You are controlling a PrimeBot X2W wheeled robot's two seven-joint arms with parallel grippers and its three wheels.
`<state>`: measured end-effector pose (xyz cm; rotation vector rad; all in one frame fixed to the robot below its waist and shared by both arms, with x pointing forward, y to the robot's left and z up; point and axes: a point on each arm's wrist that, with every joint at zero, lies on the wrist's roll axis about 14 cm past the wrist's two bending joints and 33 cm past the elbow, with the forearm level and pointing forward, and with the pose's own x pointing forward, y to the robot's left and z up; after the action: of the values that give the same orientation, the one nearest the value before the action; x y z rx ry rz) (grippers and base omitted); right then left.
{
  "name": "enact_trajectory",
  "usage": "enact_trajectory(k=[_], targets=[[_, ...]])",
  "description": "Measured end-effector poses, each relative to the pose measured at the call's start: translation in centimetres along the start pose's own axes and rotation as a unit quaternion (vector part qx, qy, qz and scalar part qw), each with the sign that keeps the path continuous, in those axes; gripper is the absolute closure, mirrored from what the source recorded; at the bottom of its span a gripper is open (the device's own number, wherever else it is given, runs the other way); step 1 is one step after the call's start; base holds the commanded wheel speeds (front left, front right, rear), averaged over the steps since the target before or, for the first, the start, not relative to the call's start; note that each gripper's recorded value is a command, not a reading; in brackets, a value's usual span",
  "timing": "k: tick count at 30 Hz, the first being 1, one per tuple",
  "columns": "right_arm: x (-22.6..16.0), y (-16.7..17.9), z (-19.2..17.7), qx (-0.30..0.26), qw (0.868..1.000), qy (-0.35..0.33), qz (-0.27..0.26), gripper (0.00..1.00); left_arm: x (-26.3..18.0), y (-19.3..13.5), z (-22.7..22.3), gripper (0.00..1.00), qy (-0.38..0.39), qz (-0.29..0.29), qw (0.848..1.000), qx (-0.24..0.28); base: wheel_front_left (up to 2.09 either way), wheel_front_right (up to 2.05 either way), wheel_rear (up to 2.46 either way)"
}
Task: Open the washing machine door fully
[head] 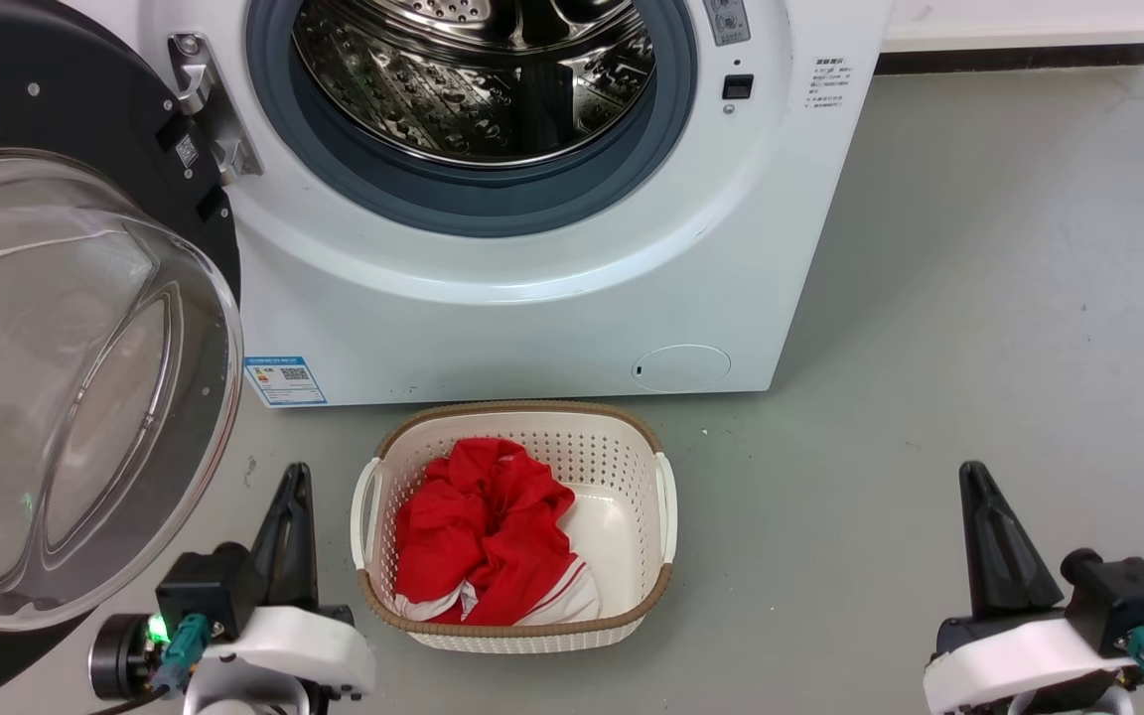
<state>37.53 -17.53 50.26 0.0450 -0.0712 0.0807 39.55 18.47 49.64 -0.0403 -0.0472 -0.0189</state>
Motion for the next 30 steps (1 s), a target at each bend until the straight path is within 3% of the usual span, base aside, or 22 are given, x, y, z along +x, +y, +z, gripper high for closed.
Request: enact_trajectory(k=[4,13,30], targets=[[-0.7,-0.1,-1.5,0.011,1.0,0.026,-0.004,1.0,-0.9,0.0,-1.9,1.0,0.033,0.004,0.999,-0.012,0.0,0.0,0.0],[-0.8,-0.7,-1.9,0.102,0.994,0.033,-0.028,1.0,-1.0,0.8,-2.3,1.0,0.048,0.029,0.993,-0.099,0.0,0.0,0.0],[-0.7,-1.6,-2.0,0.248,0.966,0.036,-0.058,1.0,-1.1,1.4,-2.6,1.0,0.06,0.055,0.966,-0.247,0.0,0.0,0.0]])
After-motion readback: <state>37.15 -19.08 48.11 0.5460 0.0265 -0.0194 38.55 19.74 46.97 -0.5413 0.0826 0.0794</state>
